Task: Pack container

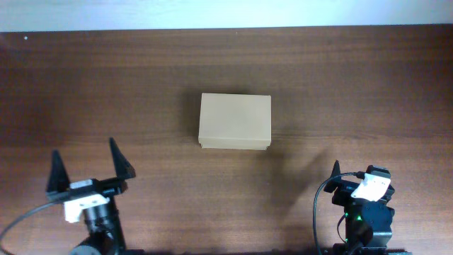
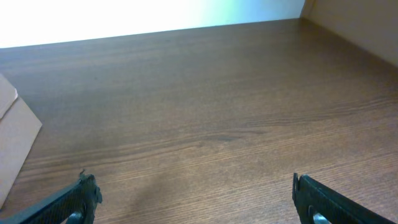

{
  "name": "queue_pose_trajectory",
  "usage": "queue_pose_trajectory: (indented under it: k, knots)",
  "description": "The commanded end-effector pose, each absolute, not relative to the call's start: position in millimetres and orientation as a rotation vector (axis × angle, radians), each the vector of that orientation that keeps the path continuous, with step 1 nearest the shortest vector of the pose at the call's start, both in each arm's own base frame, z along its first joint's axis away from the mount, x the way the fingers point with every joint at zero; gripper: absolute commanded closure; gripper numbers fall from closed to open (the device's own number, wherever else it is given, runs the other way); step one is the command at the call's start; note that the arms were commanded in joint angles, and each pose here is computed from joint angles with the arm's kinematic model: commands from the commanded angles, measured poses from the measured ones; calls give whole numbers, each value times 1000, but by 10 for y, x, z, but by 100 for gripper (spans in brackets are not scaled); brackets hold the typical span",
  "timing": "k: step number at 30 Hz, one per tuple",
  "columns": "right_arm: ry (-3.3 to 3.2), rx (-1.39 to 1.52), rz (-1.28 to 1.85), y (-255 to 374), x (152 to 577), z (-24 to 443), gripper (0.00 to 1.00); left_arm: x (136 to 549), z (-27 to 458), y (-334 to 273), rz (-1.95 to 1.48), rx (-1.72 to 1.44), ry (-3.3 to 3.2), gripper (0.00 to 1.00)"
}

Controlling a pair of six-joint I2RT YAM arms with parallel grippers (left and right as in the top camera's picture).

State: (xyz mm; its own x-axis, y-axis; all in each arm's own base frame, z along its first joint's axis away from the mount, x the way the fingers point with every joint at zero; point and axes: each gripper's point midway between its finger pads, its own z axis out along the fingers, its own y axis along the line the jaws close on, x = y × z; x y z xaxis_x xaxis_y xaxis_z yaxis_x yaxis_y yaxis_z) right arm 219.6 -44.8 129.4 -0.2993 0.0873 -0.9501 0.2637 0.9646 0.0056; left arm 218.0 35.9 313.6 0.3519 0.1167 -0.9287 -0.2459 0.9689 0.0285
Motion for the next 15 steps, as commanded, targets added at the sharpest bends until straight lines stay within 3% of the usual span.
queue_pose_trajectory:
  k: [1,10,15]
  knots:
    - [1867,281,-193,-493,2184,1283,1,2195,2853,373,231,-135,1196,1]
    - [1868,281,-193,-493,2184,1281,1,2355,2354,328,232,-93,1364,1]
    - [1868,281,-192,-492,2184,1281,1,2408,1749,327,253,-60,1613,1]
